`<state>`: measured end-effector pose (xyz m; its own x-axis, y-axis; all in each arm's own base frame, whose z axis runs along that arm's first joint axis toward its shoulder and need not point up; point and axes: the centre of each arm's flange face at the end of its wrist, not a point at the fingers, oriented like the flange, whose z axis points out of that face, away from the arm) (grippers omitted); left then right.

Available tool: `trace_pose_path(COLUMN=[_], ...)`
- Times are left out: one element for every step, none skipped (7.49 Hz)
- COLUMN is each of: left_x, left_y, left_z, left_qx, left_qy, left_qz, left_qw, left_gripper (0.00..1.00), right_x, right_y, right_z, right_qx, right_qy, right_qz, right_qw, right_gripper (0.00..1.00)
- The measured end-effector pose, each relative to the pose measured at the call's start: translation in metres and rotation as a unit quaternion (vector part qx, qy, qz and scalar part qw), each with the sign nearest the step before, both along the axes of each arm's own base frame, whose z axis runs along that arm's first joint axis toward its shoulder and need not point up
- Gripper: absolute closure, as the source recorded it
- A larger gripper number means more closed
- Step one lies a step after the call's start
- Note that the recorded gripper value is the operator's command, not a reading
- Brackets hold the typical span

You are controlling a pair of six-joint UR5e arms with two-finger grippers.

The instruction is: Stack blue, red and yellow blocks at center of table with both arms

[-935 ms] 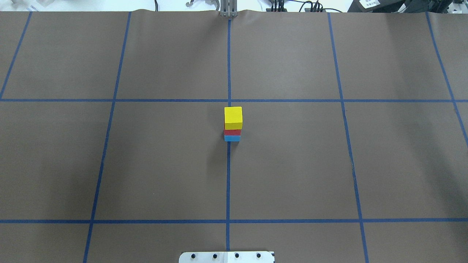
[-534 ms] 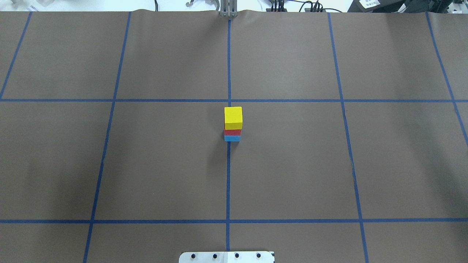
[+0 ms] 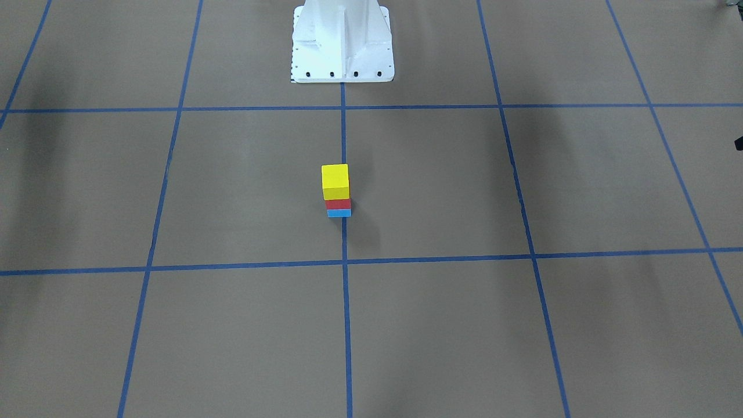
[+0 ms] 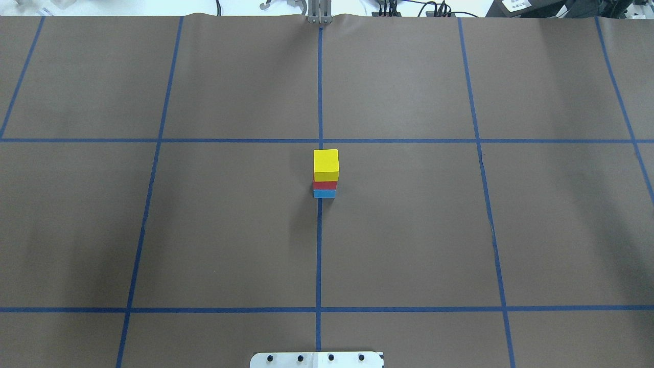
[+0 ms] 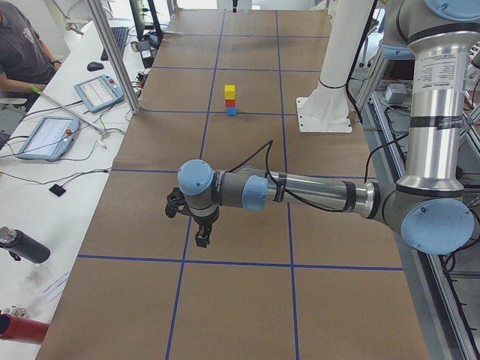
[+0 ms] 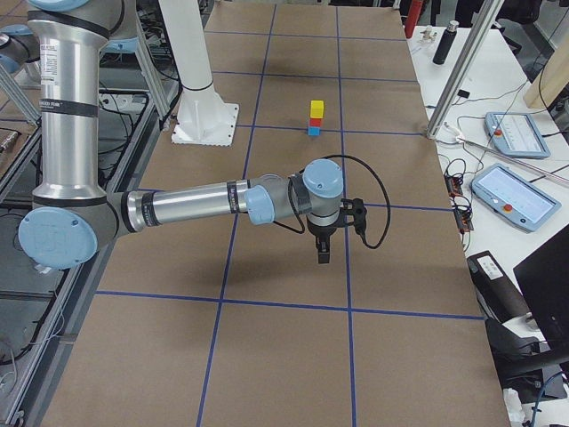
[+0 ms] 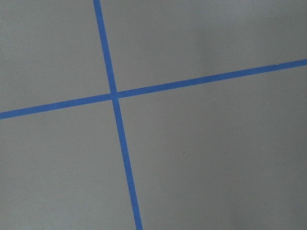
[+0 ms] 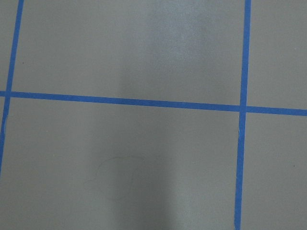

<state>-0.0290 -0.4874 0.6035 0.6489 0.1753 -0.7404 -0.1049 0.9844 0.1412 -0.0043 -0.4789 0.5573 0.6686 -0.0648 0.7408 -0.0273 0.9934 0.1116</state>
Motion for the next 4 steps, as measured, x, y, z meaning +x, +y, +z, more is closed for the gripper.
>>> trace_pose_path(left_x=[-0.007, -0.013, -0.016, -0.02], left_y=[0.005, 0.01, 0.015, 0.022], left_z=[0.008, 0.015, 0.02, 0.025], left_qx=[-0.003, -0.001, 0.001, -0.001], left_qy=[-0.012, -0.024, -0.029, -0.032], left_qz=[-0.004, -0.002, 0.001, 0.001], left_qw=[0.9999, 0.9997, 0.9996, 0.9995], left_gripper=[0.01, 0.01, 0.01, 0.01], right_x=[0.0, -0.001, -0.002, -0.002], right_y=[-0.004, -0.006, -0.009, -0.012], right_z=[0.0, 0.001, 0.003, 0.005], right_qx=[0.0, -0.001, -0.003, -0.005], right_qy=[0.0, 0.0, 0.0, 0.001], right_qz=[0.0, 0.0, 0.0, 0.0], right_qw=[1.0, 1.0, 1.0, 1.0], right_gripper=[0.0, 0.0, 0.0, 0.0])
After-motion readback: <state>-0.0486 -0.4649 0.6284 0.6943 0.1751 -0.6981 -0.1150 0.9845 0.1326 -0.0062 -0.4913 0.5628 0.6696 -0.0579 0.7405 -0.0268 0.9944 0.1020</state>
